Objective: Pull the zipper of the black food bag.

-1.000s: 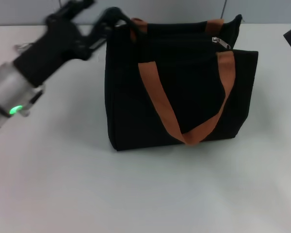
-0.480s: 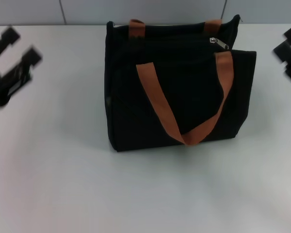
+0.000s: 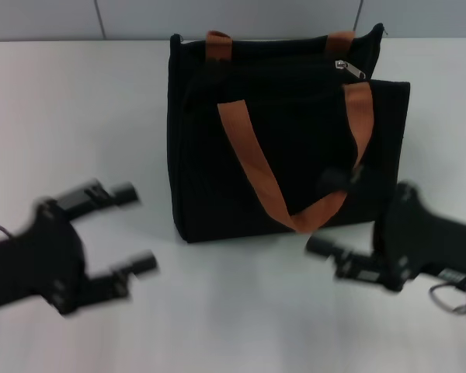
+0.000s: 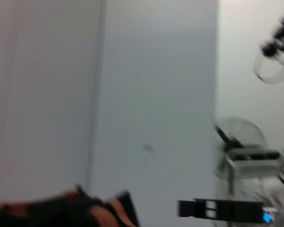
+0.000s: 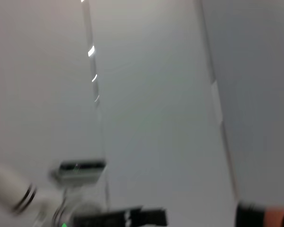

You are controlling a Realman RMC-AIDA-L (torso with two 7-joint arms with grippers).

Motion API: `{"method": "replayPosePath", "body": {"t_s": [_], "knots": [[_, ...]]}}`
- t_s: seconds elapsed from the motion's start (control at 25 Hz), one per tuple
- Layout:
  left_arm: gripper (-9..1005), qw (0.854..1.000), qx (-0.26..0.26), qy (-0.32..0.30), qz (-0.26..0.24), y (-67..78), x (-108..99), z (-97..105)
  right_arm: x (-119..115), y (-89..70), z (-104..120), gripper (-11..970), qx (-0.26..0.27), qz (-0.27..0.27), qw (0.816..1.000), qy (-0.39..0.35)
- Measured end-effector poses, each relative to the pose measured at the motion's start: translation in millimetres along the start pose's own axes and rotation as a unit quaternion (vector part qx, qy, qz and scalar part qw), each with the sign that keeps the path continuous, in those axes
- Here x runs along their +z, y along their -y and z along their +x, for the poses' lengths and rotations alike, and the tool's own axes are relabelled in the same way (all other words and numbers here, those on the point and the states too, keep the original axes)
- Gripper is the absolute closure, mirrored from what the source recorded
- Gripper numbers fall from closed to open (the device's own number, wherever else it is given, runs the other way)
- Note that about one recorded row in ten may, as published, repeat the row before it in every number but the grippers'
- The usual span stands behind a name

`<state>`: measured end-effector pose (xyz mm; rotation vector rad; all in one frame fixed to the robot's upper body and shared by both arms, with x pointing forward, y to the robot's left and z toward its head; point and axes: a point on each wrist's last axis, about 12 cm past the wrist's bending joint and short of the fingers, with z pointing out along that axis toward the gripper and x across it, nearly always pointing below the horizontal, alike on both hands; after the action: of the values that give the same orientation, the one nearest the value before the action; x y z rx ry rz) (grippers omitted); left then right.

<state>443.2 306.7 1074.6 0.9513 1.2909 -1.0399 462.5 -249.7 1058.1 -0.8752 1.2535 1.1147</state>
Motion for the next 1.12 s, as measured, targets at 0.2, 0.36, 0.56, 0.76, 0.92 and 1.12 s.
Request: {"method": "replayPosePath", "body": {"t_s": [0.2, 0.36, 0.56, 0.76, 0.92, 1.12], "knots": [[211, 0.999, -0.001, -0.042, 0.03, 1.6, 17.1, 12.3, 10.2, -2.3, 16.5, 175, 0.029, -0.037, 0.996, -0.077], [212, 0.998, -0.003, -0.06, 0.036, 0.9, 25.2, 17.8, 14.8, -0.7, 26.5, 176, 0.045, -0.037, 0.991, -0.118], [212, 0.997, -0.008, -0.068, 0.043, 3.8, 30.6, 22.4, 16.0, -3.2, 31.2, 175, 0.051, -0.034, 0.99, -0.124], [212, 0.996, -0.014, -0.071, 0.045, 5.9, 32.3, 24.7, 16.3, -4.1, 31.9, 175, 0.054, -0.033, 0.991, -0.122], [212, 0.996, -0.019, -0.071, 0.046, 10.3, 33.0, 27.8, 16.7, -4.3, 32.0, 175, 0.055, -0.032, 0.991, -0.121], [211, 0.996, -0.022, -0.07, 0.044, 12.1, 33.9, 29.4, 16.6, -4.1, 31.3, 175, 0.054, -0.031, 0.991, -0.117]]}}
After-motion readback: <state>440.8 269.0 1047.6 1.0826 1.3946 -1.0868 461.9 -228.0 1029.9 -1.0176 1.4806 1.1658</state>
